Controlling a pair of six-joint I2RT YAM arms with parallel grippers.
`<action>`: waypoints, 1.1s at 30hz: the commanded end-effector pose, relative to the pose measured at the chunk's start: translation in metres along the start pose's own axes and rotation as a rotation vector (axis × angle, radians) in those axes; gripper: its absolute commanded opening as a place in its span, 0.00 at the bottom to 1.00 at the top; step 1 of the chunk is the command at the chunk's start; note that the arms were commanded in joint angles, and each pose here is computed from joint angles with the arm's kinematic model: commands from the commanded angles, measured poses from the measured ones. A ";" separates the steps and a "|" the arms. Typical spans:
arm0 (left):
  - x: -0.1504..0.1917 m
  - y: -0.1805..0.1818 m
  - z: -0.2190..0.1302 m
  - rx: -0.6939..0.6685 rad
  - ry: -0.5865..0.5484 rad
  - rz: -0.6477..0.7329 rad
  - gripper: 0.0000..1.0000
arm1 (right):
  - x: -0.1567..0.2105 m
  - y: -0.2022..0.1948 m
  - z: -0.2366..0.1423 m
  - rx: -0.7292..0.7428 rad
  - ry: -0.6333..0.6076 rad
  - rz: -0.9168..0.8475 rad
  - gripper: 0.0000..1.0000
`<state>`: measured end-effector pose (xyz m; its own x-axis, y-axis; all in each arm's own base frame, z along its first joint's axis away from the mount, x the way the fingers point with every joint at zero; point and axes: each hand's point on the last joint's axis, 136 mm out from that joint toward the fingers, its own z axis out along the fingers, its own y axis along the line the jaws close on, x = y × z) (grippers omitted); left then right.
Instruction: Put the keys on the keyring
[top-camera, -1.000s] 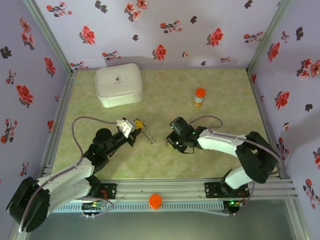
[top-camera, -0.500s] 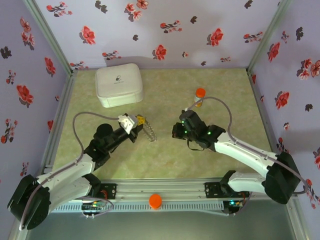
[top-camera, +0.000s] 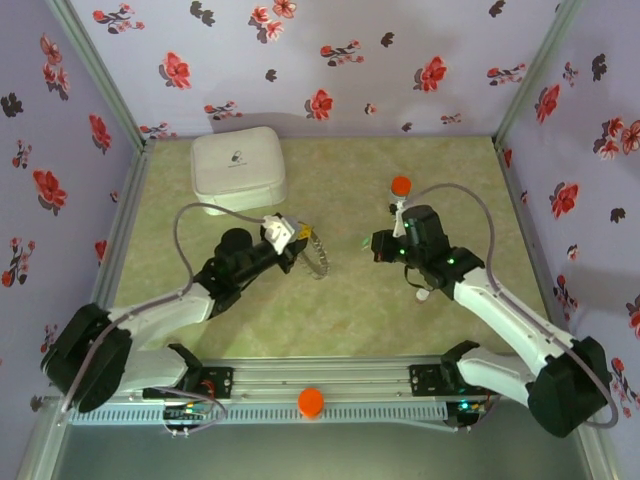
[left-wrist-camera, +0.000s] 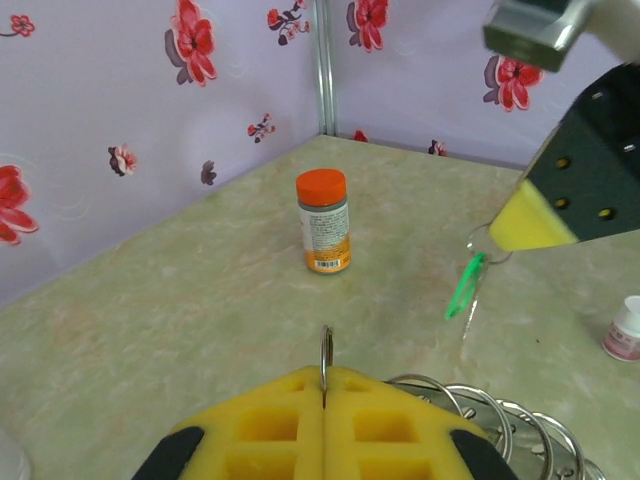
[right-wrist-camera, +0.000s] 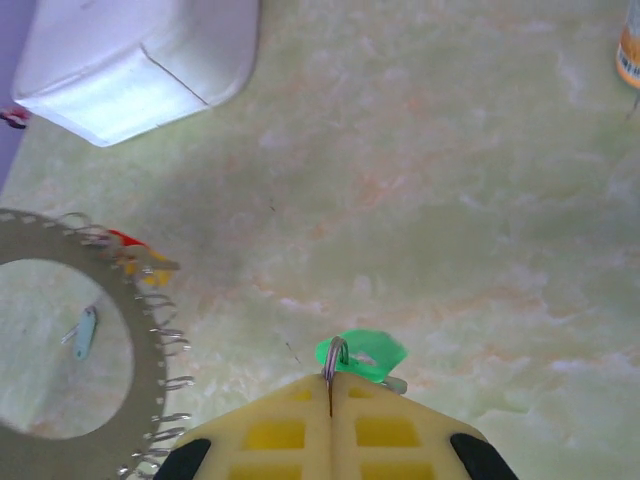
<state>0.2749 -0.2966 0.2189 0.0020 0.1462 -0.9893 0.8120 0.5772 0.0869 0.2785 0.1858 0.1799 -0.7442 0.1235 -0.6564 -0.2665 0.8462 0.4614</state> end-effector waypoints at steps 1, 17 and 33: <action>-0.042 -0.001 0.015 0.015 -0.140 0.039 0.00 | -0.014 -0.002 -0.010 -0.041 -0.086 -0.071 0.00; -0.039 -0.013 0.069 0.058 -0.114 0.102 0.00 | -0.011 -0.019 -0.015 -0.040 -0.175 -0.052 0.00; -0.026 -0.031 0.068 0.143 -0.061 0.241 0.00 | 0.001 -0.010 -0.026 -0.109 -0.176 -0.083 0.00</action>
<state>0.2955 -0.3680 0.2151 0.1590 0.2399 -0.9577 0.8616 0.4398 0.2533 0.2657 0.1640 0.1818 -0.6193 0.1536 -0.7700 -0.3710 0.8070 0.4594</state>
